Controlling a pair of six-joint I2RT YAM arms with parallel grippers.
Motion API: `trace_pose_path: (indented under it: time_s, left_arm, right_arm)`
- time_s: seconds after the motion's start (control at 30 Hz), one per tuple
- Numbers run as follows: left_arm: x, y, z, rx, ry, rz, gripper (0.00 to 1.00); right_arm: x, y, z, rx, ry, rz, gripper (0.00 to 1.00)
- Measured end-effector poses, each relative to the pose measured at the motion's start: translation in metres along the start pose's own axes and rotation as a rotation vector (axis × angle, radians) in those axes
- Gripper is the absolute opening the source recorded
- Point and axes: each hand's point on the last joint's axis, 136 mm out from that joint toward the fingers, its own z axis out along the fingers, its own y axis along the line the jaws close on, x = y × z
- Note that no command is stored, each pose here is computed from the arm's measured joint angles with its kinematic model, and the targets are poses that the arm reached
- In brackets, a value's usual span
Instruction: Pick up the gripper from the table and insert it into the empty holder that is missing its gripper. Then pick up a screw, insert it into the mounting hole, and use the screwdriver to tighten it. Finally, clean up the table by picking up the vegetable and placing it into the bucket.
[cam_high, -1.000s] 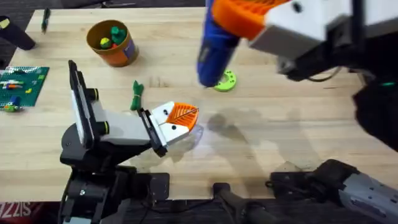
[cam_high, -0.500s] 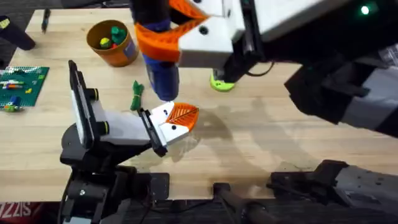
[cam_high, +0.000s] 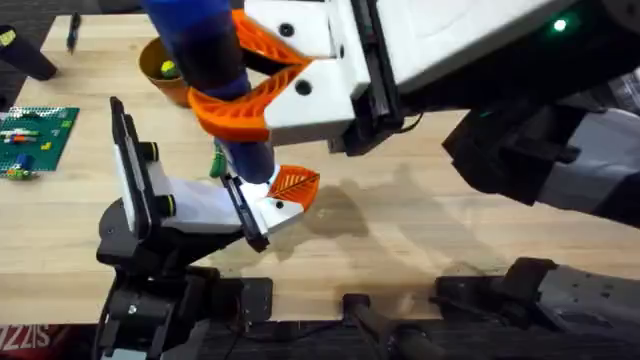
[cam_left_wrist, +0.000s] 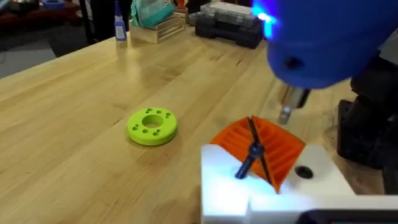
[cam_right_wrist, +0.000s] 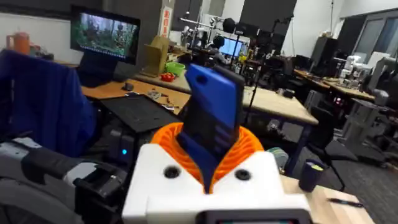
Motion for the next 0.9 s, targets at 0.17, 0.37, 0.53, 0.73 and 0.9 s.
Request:
trace_pose_path:
  time_s: [0.17, 0.37, 0.53, 0.73, 0.9]
  left_arm:
    - [0.0, 0.0, 0.0, 0.0, 0.0, 0.0, 0.001]
    - [0.0, 0.0, 0.0, 0.0, 0.0, 0.0, 0.001]
    - [0.0, 0.0, 0.0, 0.0, 0.0, 0.0, 0.001]
    - [0.0, 0.0, 0.0, 0.0, 0.0, 0.0, 0.001]
    - [0.0, 0.0, 0.0, 0.0, 0.0, 0.0, 0.001]
  right_arm:
    - [0.0, 0.001, 0.0, -0.003, 0.0, -0.03, 0.031]
    - [0.0, 0.001, 0.0, -0.003, 0.0, -0.045, 0.031]
    - [0.006, -0.001, 0.001, -0.002, 0.009, -0.034, 0.031]
    - [0.014, -0.004, 0.002, -0.001, 0.021, -0.018, 0.031]
    - [0.016, -0.004, 0.002, 0.0, 0.028, -0.012, 0.031]
